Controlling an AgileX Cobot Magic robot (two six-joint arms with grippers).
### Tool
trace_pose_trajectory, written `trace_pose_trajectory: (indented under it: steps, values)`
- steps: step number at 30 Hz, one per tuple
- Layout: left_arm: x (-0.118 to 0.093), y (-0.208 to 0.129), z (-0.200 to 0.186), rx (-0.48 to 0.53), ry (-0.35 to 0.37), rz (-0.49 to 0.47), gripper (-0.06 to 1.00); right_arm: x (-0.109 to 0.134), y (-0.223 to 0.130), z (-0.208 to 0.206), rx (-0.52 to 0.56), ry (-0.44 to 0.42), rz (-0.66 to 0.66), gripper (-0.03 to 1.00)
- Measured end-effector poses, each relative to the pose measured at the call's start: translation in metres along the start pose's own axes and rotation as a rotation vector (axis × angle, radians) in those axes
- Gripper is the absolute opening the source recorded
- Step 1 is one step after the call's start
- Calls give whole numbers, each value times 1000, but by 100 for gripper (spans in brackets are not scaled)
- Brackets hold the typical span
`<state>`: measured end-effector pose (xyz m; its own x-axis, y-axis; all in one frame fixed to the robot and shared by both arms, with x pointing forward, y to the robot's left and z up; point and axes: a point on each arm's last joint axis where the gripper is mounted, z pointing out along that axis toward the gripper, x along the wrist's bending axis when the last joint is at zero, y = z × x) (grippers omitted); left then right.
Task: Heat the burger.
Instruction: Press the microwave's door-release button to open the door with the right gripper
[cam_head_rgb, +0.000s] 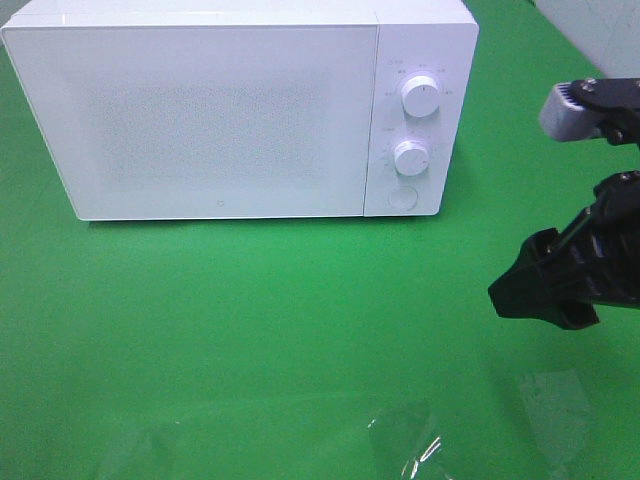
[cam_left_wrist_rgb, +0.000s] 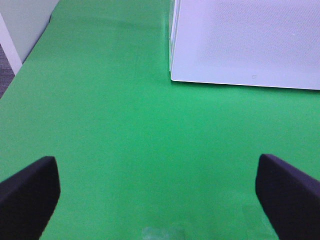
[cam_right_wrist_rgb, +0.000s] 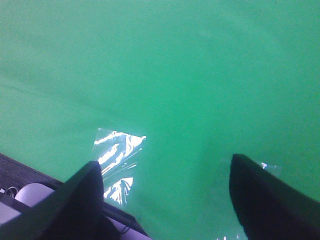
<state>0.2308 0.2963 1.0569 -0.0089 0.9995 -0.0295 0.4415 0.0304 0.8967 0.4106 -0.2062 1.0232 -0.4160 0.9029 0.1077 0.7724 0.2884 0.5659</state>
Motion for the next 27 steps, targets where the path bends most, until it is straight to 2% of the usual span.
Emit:
trace_pose_trajectory:
  steps: [4, 12, 17, 18, 19, 26, 27]
  values:
    - [0, 0, 0, 0, 0, 0, 98, 2, -9, -23, -5, 9, -10, 74]
    - [0, 0, 0, 0, 0, 0, 98, 4, -23, -57, -64, 21, -23, 76]
    - [0, 0, 0, 0, 0, 0, 98, 2, -34, -84, -169, 5, -8, 76]
    - [0, 0, 0, 0, 0, 0, 98, 1, -40, -95, -216, -7, 14, 76]
    - [0, 0, 0, 0, 0, 0, 98, 1, -40, -95, -216, -7, 14, 76]
    - [0, 0, 0, 0, 0, 0, 98, -8, -67, -129, -346, -94, 109, 76]
    - [0, 0, 0, 0, 0, 0, 98, -9, -76, -138, -392, -126, 133, 76]
